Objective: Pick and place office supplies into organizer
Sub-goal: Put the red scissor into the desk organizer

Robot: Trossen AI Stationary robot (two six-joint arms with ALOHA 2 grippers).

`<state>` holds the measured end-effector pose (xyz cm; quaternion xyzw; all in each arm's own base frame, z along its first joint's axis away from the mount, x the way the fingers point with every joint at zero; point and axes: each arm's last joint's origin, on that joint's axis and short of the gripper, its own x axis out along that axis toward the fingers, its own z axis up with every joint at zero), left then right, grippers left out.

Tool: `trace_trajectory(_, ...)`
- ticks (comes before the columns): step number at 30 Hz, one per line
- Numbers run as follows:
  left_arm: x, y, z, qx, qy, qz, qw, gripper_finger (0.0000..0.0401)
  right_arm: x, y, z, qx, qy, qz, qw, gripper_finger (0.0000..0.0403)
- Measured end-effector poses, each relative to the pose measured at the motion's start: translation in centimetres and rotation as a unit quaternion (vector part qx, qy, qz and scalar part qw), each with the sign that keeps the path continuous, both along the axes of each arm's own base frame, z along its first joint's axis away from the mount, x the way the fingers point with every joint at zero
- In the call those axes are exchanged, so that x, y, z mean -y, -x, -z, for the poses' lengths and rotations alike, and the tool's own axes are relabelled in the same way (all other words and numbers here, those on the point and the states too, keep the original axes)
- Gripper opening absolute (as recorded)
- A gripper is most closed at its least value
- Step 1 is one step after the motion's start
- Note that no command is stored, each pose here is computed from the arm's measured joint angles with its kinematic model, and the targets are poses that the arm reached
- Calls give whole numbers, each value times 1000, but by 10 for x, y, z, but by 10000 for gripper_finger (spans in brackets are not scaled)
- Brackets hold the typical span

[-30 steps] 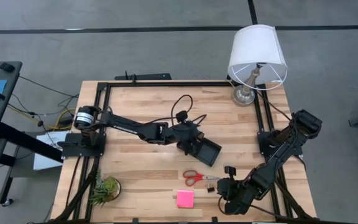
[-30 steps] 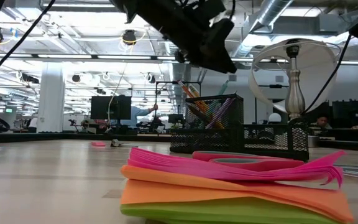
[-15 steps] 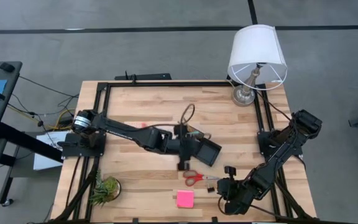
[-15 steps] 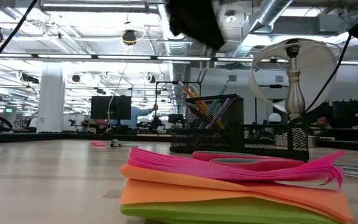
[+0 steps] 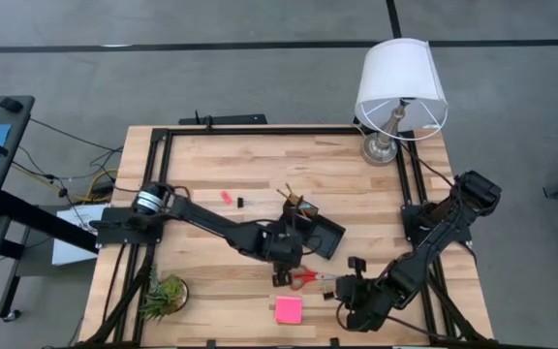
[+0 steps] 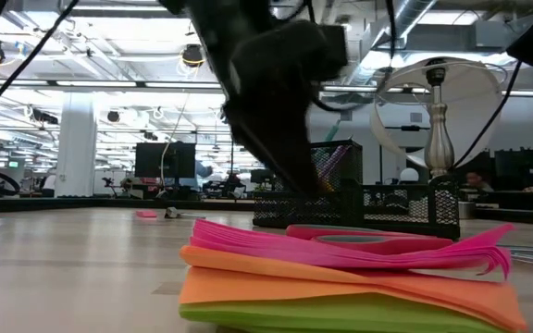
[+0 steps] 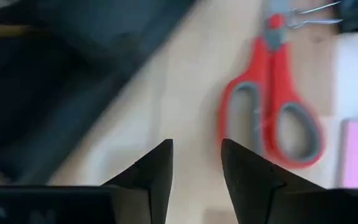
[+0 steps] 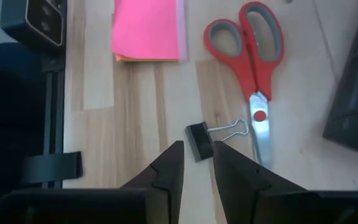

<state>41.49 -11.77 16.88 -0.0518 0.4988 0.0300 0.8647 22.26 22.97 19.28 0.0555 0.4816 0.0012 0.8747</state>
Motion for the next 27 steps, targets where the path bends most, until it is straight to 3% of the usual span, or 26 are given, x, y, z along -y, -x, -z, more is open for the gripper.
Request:
trace_trajectory(4, 5, -6, 18, -8, 33, 20, 999, 127, 2, -1, 0, -2, 2, 3, 1000, 81)
trace_trajectory(16, 5, -5, 32, -39, 34, 2, 999, 123, 1, 0, 1, -3, 15, -18, 1000, 81)
trace_trajectory(21, 5, -6, 50, -60, 32, 3, 998, 97, 1, 0, 0, -3, 14, -18, 1000, 81)
trace_trajectory(27, 6, -2, 49, -74, 22, 1, 997, 39, 1, 0, 0, -3, 14, -18, 1000, 81)
